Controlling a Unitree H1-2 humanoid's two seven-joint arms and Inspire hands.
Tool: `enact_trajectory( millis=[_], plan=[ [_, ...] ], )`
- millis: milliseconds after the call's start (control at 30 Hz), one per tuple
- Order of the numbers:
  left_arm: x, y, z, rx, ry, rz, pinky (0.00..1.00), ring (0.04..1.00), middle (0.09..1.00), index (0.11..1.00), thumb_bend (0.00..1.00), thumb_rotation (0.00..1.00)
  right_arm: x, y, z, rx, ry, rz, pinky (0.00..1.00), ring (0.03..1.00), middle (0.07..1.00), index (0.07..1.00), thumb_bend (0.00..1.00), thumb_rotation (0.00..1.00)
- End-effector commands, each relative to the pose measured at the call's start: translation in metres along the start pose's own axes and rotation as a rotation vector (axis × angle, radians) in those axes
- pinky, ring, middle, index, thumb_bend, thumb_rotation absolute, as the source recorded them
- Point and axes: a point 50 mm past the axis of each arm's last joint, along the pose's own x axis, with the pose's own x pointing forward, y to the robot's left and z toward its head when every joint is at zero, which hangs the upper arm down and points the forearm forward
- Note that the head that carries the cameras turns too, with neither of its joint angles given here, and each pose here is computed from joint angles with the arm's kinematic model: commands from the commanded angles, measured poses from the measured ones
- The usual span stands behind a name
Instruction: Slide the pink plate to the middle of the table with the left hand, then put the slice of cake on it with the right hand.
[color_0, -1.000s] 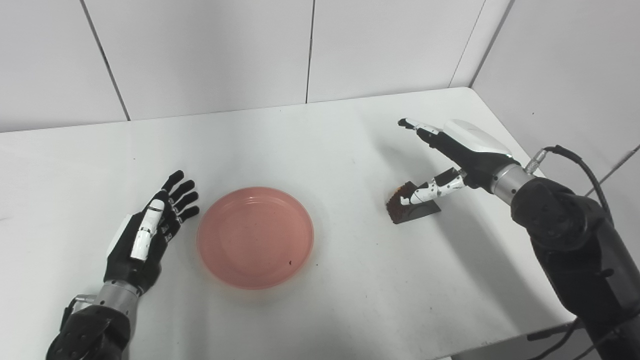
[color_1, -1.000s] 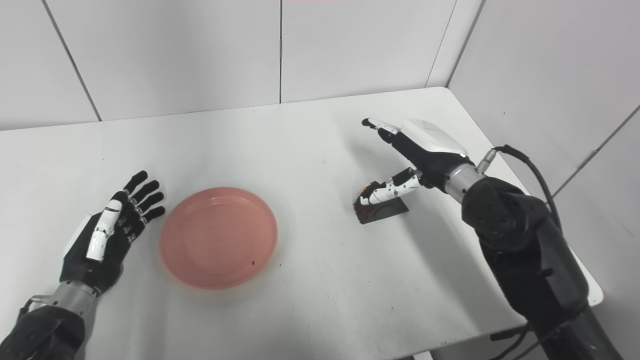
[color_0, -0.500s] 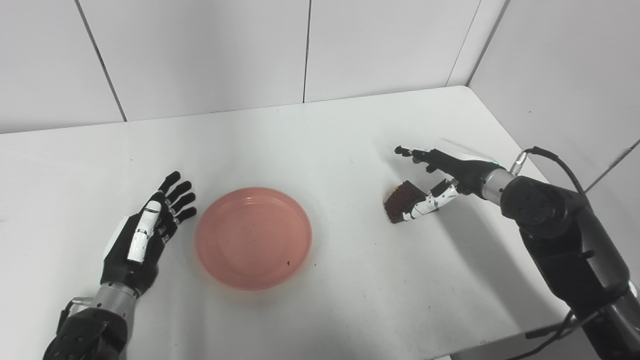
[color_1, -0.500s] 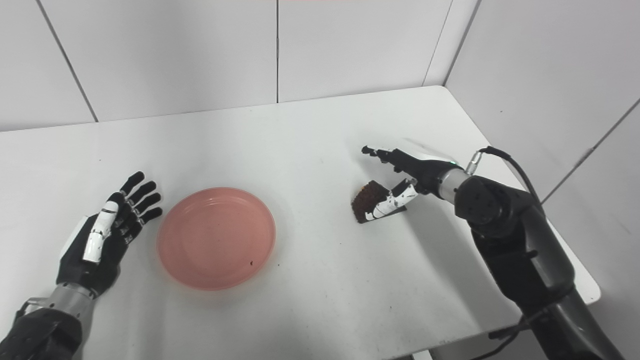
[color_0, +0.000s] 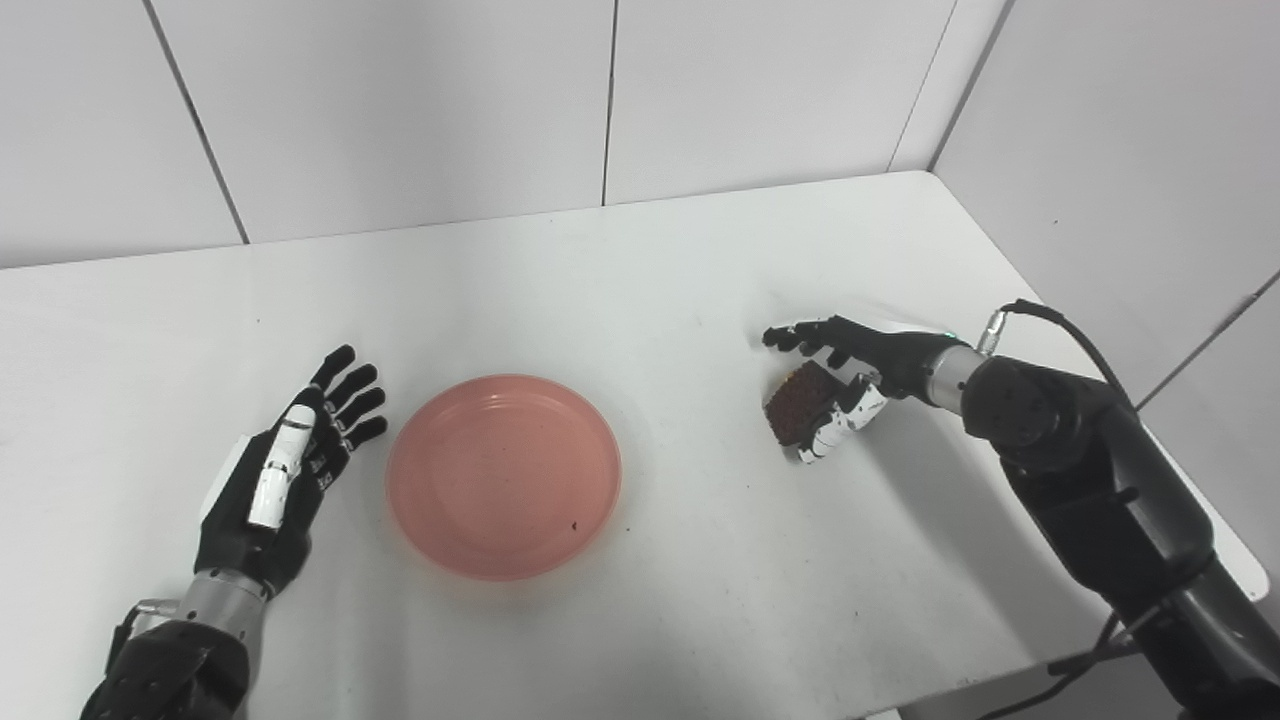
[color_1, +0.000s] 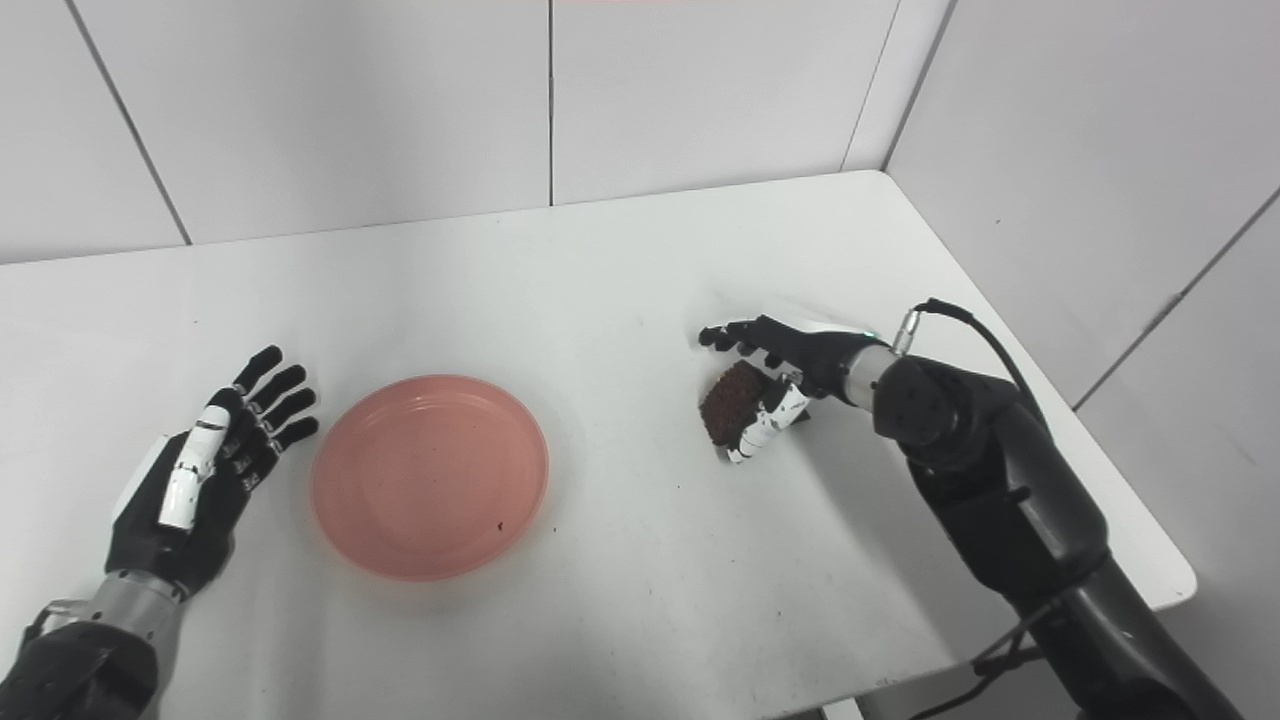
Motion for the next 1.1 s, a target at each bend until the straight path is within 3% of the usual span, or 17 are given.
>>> enact_trajectory(
  millis=[0, 33, 100, 600, 700, 767, 833, 900, 1067],
  plan=[
    [-0.014, 0.004, -0.022, -0.021, 0.112, 0.019, 0.88, 0.909, 0.925, 0.922, 0.43, 0.97, -0.001, -0.019, 0.003, -0.065, -0.022, -0.120, 0.61, 0.651, 0.687, 0.691, 0.84, 0.00],
    [-0.014, 0.004, -0.022, -0.022, 0.111, 0.019, 0.88, 0.908, 0.924, 0.920, 0.43, 0.96, 0.001, -0.019, 0.002, -0.076, -0.025, -0.133, 0.51, 0.515, 0.579, 0.578, 0.65, 0.00],
    [-0.013, 0.003, -0.021, -0.028, 0.111, 0.020, 0.88, 0.908, 0.923, 0.917, 0.43, 0.96, 0.002, -0.019, -0.001, -0.091, -0.038, -0.165, 0.44, 0.436, 0.524, 0.511, 0.54, 0.00],
    [-0.010, -0.007, -0.021, -0.033, 0.118, 0.024, 0.88, 0.909, 0.921, 0.912, 0.43, 0.96, -0.025, -0.049, 0.022, -0.182, -0.188, -0.463, 0.40, 0.394, 0.508, 0.511, 0.51, 0.00],
    [-0.009, -0.010, -0.021, -0.033, 0.117, 0.022, 0.88, 0.908, 0.918, 0.909, 0.42, 0.96, -0.035, -0.058, 0.030, -0.180, -0.219, -0.485, 0.42, 0.401, 0.512, 0.504, 0.51, 0.00],
    [-0.008, -0.013, -0.021, -0.031, 0.118, 0.023, 0.88, 0.909, 0.919, 0.909, 0.42, 0.96, -0.043, -0.063, 0.041, -0.190, -0.251, -0.532, 0.42, 0.399, 0.515, 0.500, 0.51, 0.00],
    [-0.005, -0.018, -0.021, -0.029, 0.122, 0.025, 0.88, 0.908, 0.918, 0.910, 0.42, 0.96, -0.050, -0.067, 0.053, -0.191, -0.299, -0.580, 0.32, 0.403, 0.525, 0.507, 0.50, 0.00],
    [-0.003, -0.023, -0.021, -0.028, 0.125, 0.027, 0.88, 0.911, 0.921, 0.915, 0.42, 0.97, -0.053, -0.070, 0.066, -0.186, -0.359, -0.612, 0.30, 0.404, 0.530, 0.508, 0.49, 0.00],
    [0.008, -0.043, -0.021, -0.022, 0.121, 0.030, 0.88, 0.906, 0.920, 0.915, 0.40, 0.98, -0.047, -0.065, 0.115, -0.175, -0.559, -0.686, 0.30, 0.405, 0.509, 0.513, 0.49, 0.00]
  ],
)
